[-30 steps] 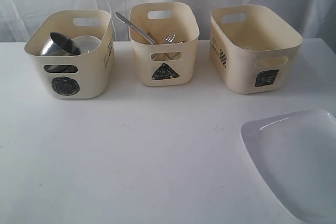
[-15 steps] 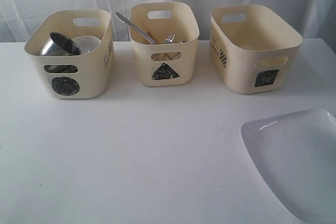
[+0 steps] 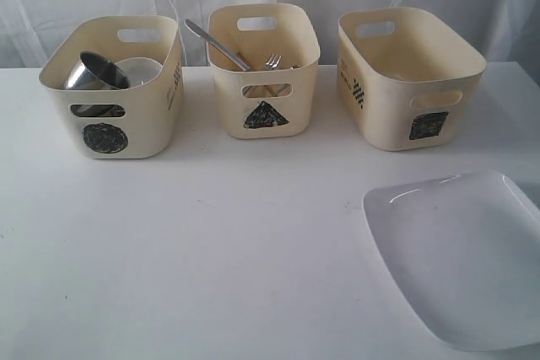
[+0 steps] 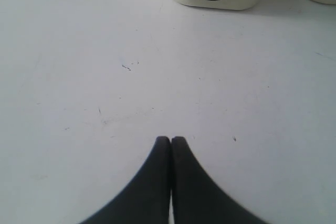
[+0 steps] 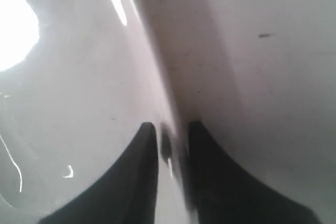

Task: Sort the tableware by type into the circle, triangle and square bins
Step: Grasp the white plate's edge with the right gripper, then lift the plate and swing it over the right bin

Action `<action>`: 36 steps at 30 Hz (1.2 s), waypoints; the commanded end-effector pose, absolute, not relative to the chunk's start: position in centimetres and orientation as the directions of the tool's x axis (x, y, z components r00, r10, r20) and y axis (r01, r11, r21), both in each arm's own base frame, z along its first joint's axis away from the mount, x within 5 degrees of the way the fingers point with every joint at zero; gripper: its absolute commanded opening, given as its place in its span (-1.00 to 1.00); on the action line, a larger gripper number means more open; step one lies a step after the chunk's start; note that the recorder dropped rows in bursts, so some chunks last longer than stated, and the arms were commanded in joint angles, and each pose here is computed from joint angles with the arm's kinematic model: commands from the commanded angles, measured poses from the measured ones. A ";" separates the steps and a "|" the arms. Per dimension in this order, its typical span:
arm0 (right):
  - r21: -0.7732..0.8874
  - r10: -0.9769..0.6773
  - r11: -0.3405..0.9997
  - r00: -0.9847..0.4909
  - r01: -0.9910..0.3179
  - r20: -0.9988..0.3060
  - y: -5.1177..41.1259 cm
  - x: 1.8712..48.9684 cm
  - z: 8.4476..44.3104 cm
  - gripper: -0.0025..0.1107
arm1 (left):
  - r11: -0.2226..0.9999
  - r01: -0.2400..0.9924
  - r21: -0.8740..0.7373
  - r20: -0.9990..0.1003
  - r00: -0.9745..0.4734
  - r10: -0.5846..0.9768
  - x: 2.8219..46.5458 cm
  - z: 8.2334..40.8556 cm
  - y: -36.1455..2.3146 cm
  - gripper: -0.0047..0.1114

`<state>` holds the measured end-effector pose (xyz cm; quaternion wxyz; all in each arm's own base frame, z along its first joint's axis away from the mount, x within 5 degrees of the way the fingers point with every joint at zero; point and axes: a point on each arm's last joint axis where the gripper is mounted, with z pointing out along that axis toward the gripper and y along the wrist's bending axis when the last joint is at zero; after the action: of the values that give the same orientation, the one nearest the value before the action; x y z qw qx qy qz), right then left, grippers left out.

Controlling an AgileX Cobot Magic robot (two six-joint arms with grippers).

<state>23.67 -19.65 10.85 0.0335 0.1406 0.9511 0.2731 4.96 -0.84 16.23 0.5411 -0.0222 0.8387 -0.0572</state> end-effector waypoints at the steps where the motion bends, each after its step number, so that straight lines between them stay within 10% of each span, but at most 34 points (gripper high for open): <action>1: 0.424 0.290 0.870 -0.957 0.253 -0.025 -20.6 23.6 8.7 -0.95 | 0.992 0.032 -0.125 -0.905 -0.413 -0.101 4.9 16.2 -0.9 -0.92; 27: 0.610 0.406 0.757 -0.900 0.236 -0.156 -19.6 25.6 9.9 -0.96 | 0.992 0.032 -0.125 -0.905 -0.413 -0.101 4.9 16.2 -0.9 -0.92; 36: 0.796 0.484 0.606 -0.798 0.008 -0.360 -17.4 28.2 15.5 -0.96 | 0.992 0.032 -0.125 -0.905 -0.413 -0.101 4.9 16.2 -0.9 -0.92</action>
<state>27.36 -18.22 12.72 0.2282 0.1565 0.8757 0.3958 4.96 -0.84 16.23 0.5411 -0.0222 0.8387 -0.0572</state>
